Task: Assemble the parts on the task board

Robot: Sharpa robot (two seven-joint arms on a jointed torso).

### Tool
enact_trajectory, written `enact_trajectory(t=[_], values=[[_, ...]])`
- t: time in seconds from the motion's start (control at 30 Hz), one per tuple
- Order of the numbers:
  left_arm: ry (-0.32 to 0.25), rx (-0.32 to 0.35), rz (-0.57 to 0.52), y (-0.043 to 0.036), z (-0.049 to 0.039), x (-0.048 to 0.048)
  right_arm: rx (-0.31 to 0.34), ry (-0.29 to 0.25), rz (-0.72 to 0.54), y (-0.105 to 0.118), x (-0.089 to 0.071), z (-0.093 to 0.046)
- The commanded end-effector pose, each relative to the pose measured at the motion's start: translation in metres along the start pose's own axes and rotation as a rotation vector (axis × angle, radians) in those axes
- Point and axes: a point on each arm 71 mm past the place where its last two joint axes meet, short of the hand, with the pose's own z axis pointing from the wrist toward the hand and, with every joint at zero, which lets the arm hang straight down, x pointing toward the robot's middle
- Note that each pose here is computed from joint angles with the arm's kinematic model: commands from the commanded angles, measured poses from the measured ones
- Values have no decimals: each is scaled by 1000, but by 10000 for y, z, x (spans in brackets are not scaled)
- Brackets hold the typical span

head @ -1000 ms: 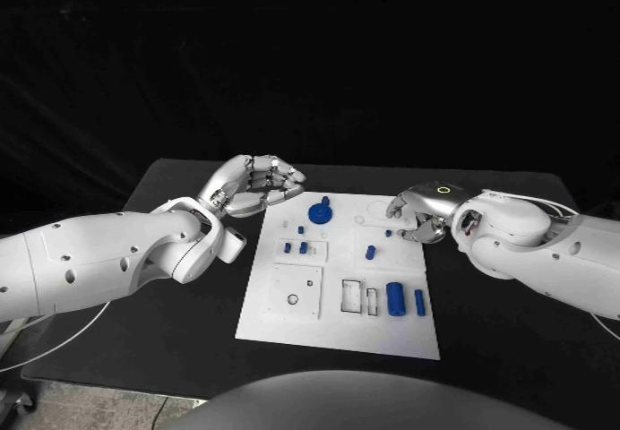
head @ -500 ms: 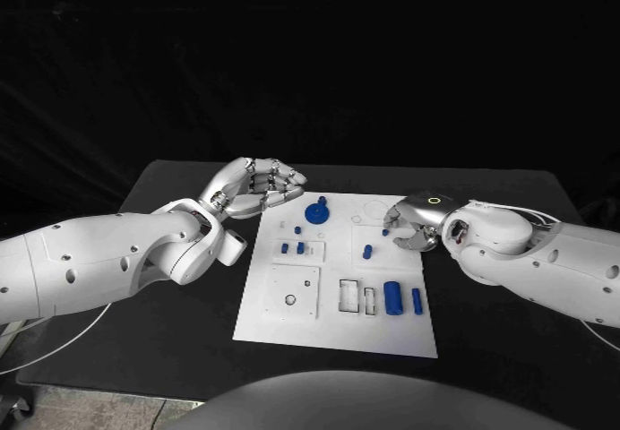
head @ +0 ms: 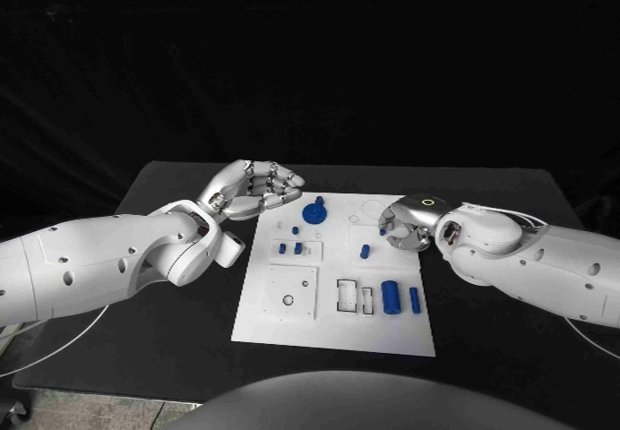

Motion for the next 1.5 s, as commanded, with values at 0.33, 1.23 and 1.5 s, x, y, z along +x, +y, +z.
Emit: enact_trajectory(t=[0.33, 1.23, 1.5], values=[[38, -15, -25, 19, 38, 51, -11, 4, 72, 11, 40, 26], [53, -39, -30, 70, 37, 53, -3, 11, 100, 18, 52, 72], [56, -43, -31, 75, 37, 56, -8, 3, 109, 37, 44, 87]])
